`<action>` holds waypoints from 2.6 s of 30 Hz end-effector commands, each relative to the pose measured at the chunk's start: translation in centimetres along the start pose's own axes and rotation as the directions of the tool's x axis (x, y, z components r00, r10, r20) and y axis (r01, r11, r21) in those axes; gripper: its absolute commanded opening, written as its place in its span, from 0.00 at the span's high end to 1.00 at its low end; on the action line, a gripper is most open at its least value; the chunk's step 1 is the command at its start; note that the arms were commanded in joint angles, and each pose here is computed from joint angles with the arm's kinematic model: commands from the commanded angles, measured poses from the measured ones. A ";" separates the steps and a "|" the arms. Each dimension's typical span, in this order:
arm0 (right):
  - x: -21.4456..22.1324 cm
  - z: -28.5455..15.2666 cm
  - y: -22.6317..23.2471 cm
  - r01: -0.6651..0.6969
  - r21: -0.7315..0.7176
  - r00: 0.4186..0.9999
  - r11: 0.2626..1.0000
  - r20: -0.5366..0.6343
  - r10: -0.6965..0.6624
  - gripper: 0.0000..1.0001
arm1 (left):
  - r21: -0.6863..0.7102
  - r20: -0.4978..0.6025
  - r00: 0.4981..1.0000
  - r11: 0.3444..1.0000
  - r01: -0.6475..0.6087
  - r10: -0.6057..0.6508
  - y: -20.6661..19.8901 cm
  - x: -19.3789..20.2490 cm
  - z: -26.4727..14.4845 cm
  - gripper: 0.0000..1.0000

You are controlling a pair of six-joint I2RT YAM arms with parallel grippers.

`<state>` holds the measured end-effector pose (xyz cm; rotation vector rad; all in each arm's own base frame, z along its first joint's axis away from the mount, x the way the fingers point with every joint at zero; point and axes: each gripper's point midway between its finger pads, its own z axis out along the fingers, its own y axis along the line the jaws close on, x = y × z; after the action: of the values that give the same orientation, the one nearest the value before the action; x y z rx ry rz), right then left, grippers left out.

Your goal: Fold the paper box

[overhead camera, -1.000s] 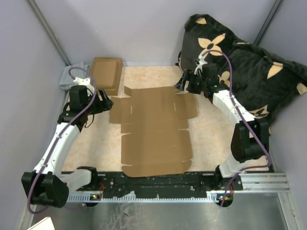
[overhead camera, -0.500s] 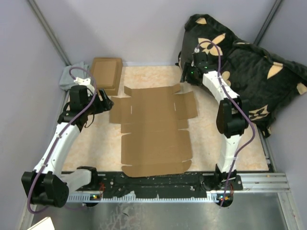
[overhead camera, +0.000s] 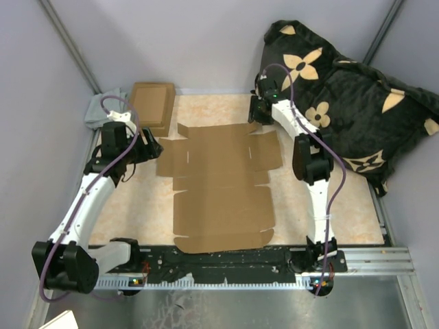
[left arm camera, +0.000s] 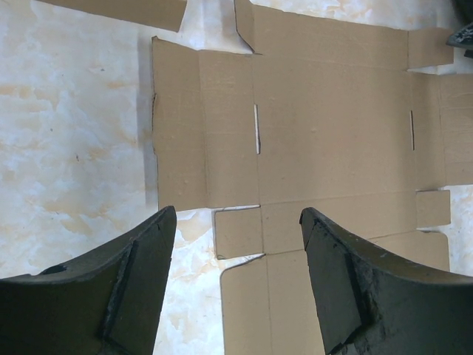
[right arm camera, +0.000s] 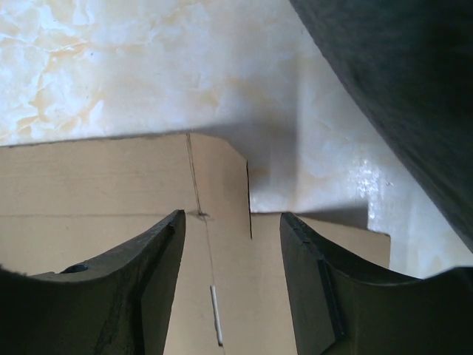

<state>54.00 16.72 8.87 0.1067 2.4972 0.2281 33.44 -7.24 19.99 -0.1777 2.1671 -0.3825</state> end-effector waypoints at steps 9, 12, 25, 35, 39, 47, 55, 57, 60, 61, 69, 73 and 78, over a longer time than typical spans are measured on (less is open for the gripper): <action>-1.1 2.6 0.8 0.054 0.020 0.998 0.998 0.006 -0.055 0.66 | -0.026 -0.052 0.999 1.000 0.009 -0.010 0.8 1.2 1.0 0.26; -1.0 2.6 1.1 0.073 0.019 0.997 0.997 0.007 -0.073 0.85 | -0.031 -0.065 0.998 0.999 0.013 -0.015 1.0 1.5 1.3 0.26; -0.8 0.3 2.0 0.179 0.093 0.982 0.979 0.040 -0.184 1.00 | 0.014 -0.141 0.983 0.993 0.120 -0.117 -1.6 -1.6 7.1 0.28; 1.3 -3.2 2.6 0.224 0.082 0.970 0.971 0.076 -0.230 1.00 | -0.099 -0.285 0.956 0.994 0.048 -0.075 -2.7 -0.7 14.4 0.28; 2.0 -3.5 2.7 0.235 0.064 0.969 0.970 0.065 -0.239 1.00 | -0.114 -0.324 0.944 0.993 0.029 -0.065 -2.9 0.9 16.8 0.29; 2.7 -3.5 2.8 0.250 0.035 0.966 0.968 0.056 -0.251 1.00 | -0.148 -0.347 0.935 0.989 0.019 -0.069 -2.4 2.4 19.3 0.29; 2.6 -3.7 3.5 0.258 0.005 0.964 0.966 0.064 -0.258 1.00 | -0.081 -0.320 0.947 0.997 0.010 -0.036 -3.9 2.1 21.2 0.30; 2.5 -3.7 3.6 0.260 0.003 0.963 0.965 0.064 -0.260 1.00 | -0.069 -0.318 0.948 0.998 0.004 -0.026 -4.2 2.1 21.9 0.31; 2.4 -3.7 3.7 0.265 0.000 0.962 0.964 0.060 -0.265 1.00 | -0.056 -0.323 0.946 0.998 0.005 -0.023 -4.4 2.3 22.9 0.31; 2.3 -3.7 3.8 0.266 -0.004 0.962 0.964 0.060 -0.265 1.00 | -0.057 -0.329 0.944 0.998 0.004 -0.023 -4.4 2.5 23.1 0.31; 1.5 -4.3 4.8 0.279 -0.014 0.958 0.960 0.069 -0.277 0.99 | -0.037 -0.306 0.952 0.999 -0.005 -0.007 -5.8 1.8 22.5 0.34; 1.5 -4.5 6.0 0.288 -0.041 0.956 0.957 0.074 -0.285 0.83 | -0.016 -0.290 0.957 1.000 -0.017 0.011 -7.0 1.4 21.9 0.34; 2.4 -3.9 6.9 0.287 -0.081 0.958 0.954 0.049 -0.284 0.74 | 0.000 -0.295 0.955 1.000 -0.025 0.024 -8.0 1.8 21.7 0.35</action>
<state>49.47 21.57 9.11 -0.2515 2.4804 0.1448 49.21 -18.68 6.16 -0.1360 2.5422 -0.3795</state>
